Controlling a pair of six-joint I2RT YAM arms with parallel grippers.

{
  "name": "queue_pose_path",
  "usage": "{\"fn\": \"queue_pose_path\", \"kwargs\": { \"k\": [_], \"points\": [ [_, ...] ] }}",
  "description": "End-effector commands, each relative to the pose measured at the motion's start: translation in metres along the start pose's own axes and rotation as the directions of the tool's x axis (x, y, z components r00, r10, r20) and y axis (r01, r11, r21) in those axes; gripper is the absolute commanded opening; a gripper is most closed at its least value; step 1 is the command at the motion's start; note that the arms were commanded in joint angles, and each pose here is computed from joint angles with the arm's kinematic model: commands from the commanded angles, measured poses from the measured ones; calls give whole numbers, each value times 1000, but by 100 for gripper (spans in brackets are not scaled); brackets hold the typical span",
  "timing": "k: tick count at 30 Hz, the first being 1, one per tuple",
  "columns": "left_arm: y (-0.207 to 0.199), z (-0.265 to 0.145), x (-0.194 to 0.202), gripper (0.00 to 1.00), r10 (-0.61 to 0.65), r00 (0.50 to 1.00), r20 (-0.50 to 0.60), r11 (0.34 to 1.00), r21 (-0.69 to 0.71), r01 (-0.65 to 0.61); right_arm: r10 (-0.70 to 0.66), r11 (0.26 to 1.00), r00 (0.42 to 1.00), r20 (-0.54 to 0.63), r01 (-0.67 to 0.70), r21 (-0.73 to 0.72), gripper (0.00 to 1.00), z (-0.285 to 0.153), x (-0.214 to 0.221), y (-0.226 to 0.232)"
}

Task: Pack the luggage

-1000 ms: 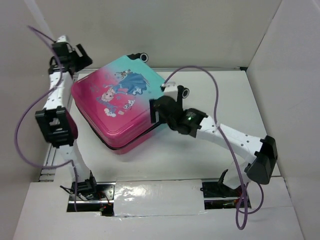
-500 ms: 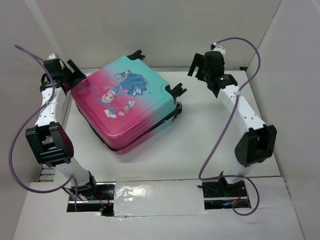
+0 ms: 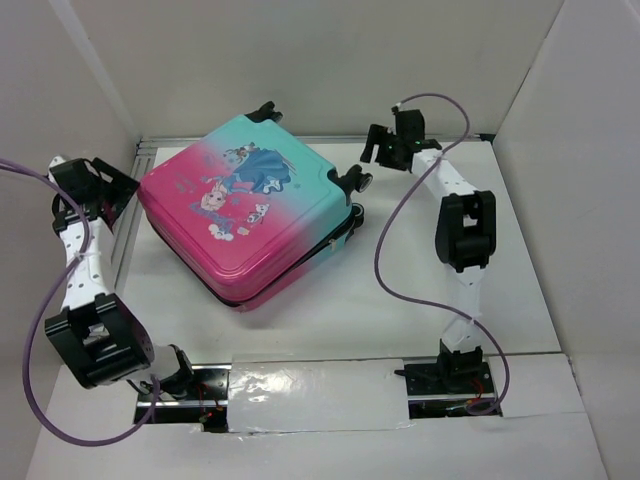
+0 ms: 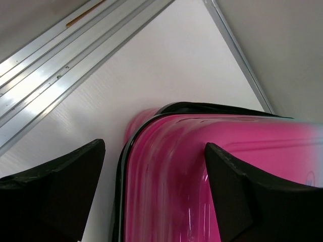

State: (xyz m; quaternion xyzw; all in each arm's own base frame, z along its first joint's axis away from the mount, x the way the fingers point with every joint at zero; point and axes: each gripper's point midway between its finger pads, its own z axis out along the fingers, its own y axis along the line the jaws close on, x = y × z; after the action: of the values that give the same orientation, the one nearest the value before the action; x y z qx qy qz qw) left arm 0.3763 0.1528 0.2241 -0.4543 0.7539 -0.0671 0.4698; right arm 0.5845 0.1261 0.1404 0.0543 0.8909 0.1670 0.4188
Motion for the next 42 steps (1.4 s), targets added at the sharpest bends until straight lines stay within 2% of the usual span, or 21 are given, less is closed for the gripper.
{"fn": "queue_pose_path", "kwargs": {
  "k": [1, 4, 5, 7, 8, 9, 10, 16, 19, 21, 25, 27, 29, 31, 32, 35, 39, 41, 42],
  "points": [
    [18, 5, 18, 91, -5, 997, -81, 998, -66, -1, -52, 984, 998, 34, 57, -170, 86, 7, -7, 42],
    [54, 1, 44, 91, -67, 993, -97, 979, -198, 47, -71, 979, 997, 9, 71, -189, 85, 23, 7, 45],
    [64, -10, 39, 91, -88, 996, -29, 967, -244, 78, -79, 977, 997, -5, 77, -200, 85, 29, 13, 44],
    [82, -15, 53, 93, -169, 986, 7, 949, -271, 164, -106, 965, 994, -1, 103, -242, 85, 30, 14, 54],
    [82, -18, 48, 93, -183, 983, 28, 947, -265, 184, -117, 963, 993, -14, 110, -247, 85, 35, 21, 53],
    [88, -17, 47, 93, -179, 984, 27, 944, -278, 179, -124, 961, 992, -26, 113, -254, 85, 38, 28, 58],
    [75, -15, 35, 93, -168, 985, 33, 956, -238, 171, -125, 957, 992, -19, 116, -265, 85, 38, 26, 60],
    [85, -15, 42, 91, -215, 977, 9, 931, -300, 208, -129, 955, 990, -51, 110, -276, 83, 47, 49, 58],
    [93, -9, 62, 91, -224, 974, -29, 934, -293, 206, -137, 945, 989, -51, 115, -305, 82, 43, 51, 68],
    [94, 2, 83, 88, -224, 970, -94, 935, -302, 187, -137, 945, 989, -51, 115, -305, 82, 43, 51, 68],
    [54, 23, 121, 85, -146, 969, -201, 972, -212, 103, -144, 939, 988, -61, 117, -323, 82, 46, 60, 72],
    [28, 31, 114, 85, -94, 978, -185, 984, -168, 63, -144, 936, 987, -75, 111, -334, 81, 46, 65, 73],
    [10, 44, 127, 85, -38, 973, -227, 989, -148, 4, -150, 933, 985, -81, 114, -341, 81, 40, 72, 78],
    [-11, 53, 119, 85, -17, 976, -218, 995, -96, -4, -157, 931, 983, -92, 116, -347, 81, 37, 85, 79],
    [-25, 56, 128, 85, 25, 966, -257, 999, -18, -31, -166, 927, 983, -73, 131, -352, 81, 30, 80, 81],
    [-37, 68, 132, 85, 36, 961, -273, 999, 45, -25, -180, 919, 981, -74, 141, -368, 81, 18, 97, 88],
    [-37, 79, 137, 85, 128, 951, -280, 990, 93, -106, -151, 924, 984, -92, 107, -368, 79, 5, 113, 83],
    [-42, 87, 142, 85, 186, 940, -284, 977, 156, -146, -147, 926, 981, -124, 93, -367, 79, -3, 133, 82],
    [-56, 88, 143, 85, 250, 926, -281, 951, 253, -180, -141, 923, 985, -103, 93, -373, 79, -14, 126, 86]
  ]
}}
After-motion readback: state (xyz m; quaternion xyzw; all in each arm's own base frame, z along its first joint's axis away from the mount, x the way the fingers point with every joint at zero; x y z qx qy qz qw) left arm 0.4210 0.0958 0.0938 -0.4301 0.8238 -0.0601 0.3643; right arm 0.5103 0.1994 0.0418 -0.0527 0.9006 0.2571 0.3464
